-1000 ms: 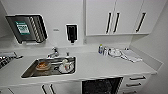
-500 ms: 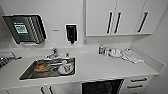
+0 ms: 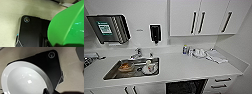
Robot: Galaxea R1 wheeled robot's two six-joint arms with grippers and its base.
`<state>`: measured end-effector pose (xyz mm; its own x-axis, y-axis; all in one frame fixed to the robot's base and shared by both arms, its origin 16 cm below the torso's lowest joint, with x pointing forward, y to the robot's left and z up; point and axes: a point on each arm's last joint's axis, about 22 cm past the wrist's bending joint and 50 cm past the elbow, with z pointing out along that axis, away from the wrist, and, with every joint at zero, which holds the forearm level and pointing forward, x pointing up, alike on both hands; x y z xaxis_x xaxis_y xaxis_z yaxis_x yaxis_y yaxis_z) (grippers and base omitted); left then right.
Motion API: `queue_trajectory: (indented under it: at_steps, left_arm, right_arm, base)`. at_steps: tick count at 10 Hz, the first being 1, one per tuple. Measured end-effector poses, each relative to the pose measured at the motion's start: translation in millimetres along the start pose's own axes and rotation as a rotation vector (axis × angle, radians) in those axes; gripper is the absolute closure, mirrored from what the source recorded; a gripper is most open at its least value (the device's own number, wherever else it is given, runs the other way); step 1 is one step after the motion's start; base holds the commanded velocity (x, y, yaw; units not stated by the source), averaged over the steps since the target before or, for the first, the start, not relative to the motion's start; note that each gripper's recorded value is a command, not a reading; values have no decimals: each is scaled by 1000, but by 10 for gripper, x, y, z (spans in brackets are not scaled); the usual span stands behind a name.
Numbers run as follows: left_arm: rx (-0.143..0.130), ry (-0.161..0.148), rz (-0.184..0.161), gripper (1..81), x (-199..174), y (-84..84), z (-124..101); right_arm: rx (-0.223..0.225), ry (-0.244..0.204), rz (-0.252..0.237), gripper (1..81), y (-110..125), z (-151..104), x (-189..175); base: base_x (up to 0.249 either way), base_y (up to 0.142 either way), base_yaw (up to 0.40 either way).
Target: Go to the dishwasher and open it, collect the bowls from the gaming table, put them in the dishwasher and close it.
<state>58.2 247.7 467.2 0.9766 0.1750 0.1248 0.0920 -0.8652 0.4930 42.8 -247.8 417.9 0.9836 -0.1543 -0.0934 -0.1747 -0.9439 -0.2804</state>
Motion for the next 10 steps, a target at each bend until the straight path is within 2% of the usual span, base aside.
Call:
queue_trajectory:
  at_steps: [7, 10]
  left_arm:
    - [-78, 37, -14, 811, 292, -122, -707]
    - [-109, 39, -28, 811, 524, -112, -1002]
  right_arm:
    - [2, -5, 1, 811, -7, 6, -20]
    - [-7, -51, 15, 811, 45, 44, -232]
  base:
    - [0, 0, 0]
    - [0, 0, 0]
